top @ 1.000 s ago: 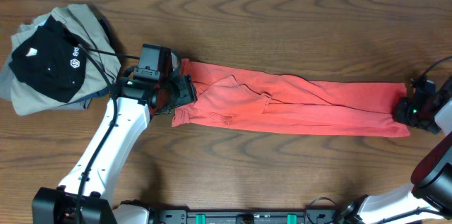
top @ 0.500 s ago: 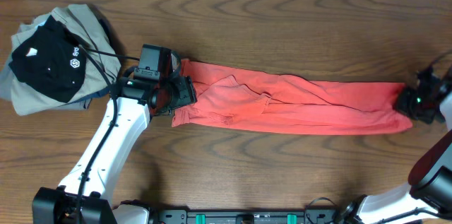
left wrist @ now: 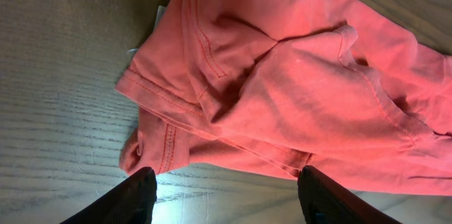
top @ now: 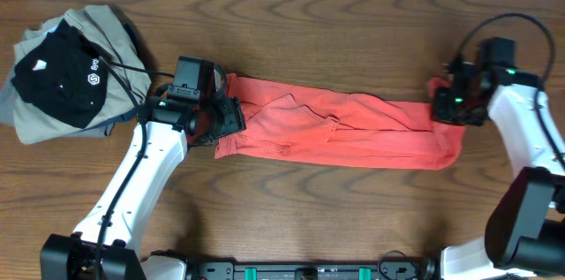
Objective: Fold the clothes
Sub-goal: 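Fold the strip's right end leftward over the middle with the right gripper, then fold the strip's left end rightward over the stack with the left gripper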
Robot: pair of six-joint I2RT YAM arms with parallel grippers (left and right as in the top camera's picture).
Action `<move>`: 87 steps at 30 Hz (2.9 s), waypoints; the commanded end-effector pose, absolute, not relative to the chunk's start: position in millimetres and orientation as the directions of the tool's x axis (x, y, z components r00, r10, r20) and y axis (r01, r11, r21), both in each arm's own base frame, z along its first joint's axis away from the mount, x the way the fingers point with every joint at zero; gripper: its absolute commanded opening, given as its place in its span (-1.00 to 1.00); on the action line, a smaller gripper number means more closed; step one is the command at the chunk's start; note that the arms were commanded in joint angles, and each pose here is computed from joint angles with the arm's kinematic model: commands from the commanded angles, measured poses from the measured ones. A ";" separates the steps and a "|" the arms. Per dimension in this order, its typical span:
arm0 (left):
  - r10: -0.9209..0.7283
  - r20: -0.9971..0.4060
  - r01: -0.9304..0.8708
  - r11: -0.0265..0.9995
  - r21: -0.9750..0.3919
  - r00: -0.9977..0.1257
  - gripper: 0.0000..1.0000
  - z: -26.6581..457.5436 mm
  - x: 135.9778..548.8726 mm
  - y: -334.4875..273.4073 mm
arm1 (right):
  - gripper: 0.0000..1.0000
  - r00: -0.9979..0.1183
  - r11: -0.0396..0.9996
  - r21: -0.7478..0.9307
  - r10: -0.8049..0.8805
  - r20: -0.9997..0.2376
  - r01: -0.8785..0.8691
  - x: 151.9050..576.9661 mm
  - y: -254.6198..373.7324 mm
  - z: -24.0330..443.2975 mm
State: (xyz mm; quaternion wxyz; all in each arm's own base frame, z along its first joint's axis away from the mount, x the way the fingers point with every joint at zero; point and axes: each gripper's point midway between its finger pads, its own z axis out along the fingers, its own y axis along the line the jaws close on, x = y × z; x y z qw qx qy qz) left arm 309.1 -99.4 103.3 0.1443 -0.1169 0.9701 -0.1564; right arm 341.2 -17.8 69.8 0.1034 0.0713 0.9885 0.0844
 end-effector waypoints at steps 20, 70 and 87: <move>-0.261 -0.236 -0.179 0.931 -0.318 -0.936 0.32 102.8 306.2 -96.1 | -0.98 -0.986 0.971 0.229 0.106 -0.131 0.074 327.8 102.3 70.3; -0.047 -0.253 0.007 0.978 -0.207 -0.966 0.72 16.2 354.8 -68.3 | -0.45 -0.940 0.943 -0.002 0.332 -0.076 0.333 300.0 4.2 84.2; -0.027 -0.068 0.006 0.898 -0.440 -0.997 -0.38 -14.0 327.6 -110.5 | -0.43 -0.940 0.943 0.001 0.331 -0.086 0.332 302.5 4.2 84.4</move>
